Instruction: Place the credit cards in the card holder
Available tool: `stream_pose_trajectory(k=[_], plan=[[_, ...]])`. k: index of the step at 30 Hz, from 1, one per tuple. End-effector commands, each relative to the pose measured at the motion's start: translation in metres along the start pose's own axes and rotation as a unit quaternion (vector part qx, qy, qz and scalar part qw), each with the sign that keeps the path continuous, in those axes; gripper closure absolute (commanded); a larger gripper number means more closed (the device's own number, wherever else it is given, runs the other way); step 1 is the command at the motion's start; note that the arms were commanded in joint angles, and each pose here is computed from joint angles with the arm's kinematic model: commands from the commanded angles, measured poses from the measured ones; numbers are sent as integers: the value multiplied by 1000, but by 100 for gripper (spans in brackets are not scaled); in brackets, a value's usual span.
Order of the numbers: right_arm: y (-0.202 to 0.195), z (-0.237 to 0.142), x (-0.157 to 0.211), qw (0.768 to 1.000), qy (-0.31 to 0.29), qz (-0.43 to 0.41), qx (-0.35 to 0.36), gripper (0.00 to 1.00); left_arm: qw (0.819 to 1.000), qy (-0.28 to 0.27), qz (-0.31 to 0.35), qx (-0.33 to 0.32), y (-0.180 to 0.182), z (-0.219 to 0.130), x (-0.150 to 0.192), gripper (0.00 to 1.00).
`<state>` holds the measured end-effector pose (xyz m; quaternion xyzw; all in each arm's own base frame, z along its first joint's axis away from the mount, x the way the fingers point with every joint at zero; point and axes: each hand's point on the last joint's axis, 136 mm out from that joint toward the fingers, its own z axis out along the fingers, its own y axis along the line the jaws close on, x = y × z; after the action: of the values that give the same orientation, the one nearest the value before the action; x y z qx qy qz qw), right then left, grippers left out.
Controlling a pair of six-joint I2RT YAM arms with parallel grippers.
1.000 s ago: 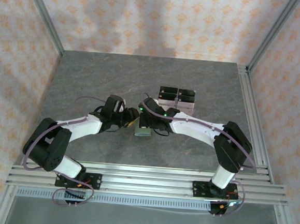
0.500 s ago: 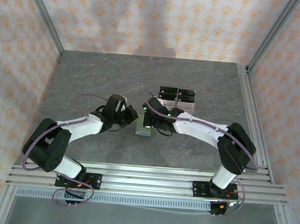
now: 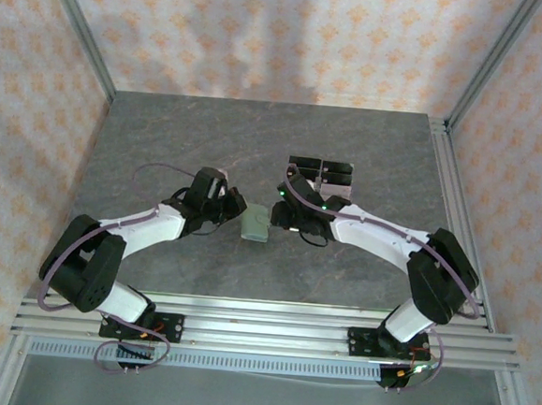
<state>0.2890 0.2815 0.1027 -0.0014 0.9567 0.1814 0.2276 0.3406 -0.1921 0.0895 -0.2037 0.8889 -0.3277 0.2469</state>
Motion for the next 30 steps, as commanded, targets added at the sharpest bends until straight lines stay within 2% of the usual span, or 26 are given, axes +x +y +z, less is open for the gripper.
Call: stream_pose_trajectory(k=[1, 7, 13, 21, 26, 30], plan=[[32, 4, -7, 999, 0, 3, -45, 47, 1000, -16, 17, 2, -12, -5, -11, 100], [57, 11, -6, 998, 2, -13, -57, 44, 1000, -16, 19, 5, -15, -7, -11, 100], [60, 24, 0, 999, 13, -15, -46, 47, 1000, -18, 21, 10, -20, -10, -11, 100], [44, 35, 12, 999, 26, -13, -19, 72, 999, -21, 22, 13, -22, -13, -13, 100], [37, 36, 16, 999, 30, -11, -14, 100, 999, -22, 21, 12, -22, -13, -13, 100], [16, 31, 16, 1000, 26, 4, 4, 100, 999, -23, 21, 10, -20, -13, -12, 100]])
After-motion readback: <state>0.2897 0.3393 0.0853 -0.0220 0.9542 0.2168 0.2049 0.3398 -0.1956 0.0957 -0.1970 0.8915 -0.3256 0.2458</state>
